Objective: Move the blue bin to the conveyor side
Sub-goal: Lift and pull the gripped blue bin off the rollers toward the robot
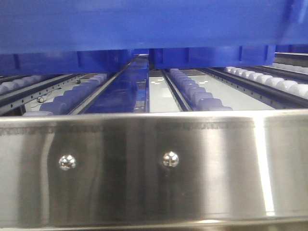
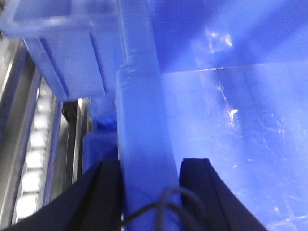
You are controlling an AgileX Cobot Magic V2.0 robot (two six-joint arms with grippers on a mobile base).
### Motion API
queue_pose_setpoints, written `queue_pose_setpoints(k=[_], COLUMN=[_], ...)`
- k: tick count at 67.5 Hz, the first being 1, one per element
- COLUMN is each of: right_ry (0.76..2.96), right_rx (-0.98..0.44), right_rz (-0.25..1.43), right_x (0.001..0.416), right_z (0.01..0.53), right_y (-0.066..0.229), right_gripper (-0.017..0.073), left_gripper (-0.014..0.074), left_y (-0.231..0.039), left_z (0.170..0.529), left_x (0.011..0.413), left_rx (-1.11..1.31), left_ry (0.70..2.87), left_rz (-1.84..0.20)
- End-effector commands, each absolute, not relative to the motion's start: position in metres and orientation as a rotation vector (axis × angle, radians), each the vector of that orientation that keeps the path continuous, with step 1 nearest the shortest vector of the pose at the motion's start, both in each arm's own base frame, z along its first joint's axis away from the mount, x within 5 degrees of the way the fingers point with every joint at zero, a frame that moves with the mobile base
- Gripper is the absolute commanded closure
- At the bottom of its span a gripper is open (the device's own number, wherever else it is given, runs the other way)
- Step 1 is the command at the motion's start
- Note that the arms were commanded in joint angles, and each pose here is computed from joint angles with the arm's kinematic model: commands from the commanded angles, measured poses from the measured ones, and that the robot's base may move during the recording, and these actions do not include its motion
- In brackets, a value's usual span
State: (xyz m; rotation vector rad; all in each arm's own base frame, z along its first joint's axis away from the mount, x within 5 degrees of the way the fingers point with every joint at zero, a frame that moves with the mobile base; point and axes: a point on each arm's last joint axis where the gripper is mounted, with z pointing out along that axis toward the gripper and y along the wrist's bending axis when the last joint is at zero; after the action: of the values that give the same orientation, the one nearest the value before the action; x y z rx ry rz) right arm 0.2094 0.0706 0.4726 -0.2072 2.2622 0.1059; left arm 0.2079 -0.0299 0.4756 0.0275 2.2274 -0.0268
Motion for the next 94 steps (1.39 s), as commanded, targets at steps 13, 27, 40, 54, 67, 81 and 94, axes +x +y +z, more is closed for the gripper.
queue_pose_setpoints(k=[13,27,40,54,67,81,94], right_ry=[2.080,2.031,1.992,1.992,1.999,1.997,1.997], right_rx=[-0.224,-0.221,-0.218,-0.218,-0.219,-0.219,-0.219], right_rz=[0.184,0.197,0.207,0.207,0.205,0.205,0.205], right_x=[0.205,0.202,0.201,0.201,0.200,0.201,0.201], right_z=[0.493,0.499,0.503,0.503,0.502,0.503,0.503], right_y=[0.073,0.073,0.072,0.072,0.072,0.072,0.072], right_gripper=[0.0631,0.0631,0.0631,0.0631,0.0631,0.0631,0.0631], left_gripper=[0.0609,0.0609,0.0609,0.0609,0.0609,0.0609,0.0609], left_y=[-0.039,-0.039,-0.039,-0.039,-0.039,-0.039,-0.039], left_z=[0.495,0.496,0.496,0.496,0.496,0.496,0.496], left_x=[0.207,0.207,0.207,0.207,0.207,0.207,0.207], left_rx=[0.052,0.053,0.053,0.053,0.053,0.053,0.053], left_ry=[2.054,2.041,2.041,2.041,2.041,2.041,2.041], left_rz=[-0.139,-0.141,-0.141,-0.141,-0.141,-0.141,-0.141])
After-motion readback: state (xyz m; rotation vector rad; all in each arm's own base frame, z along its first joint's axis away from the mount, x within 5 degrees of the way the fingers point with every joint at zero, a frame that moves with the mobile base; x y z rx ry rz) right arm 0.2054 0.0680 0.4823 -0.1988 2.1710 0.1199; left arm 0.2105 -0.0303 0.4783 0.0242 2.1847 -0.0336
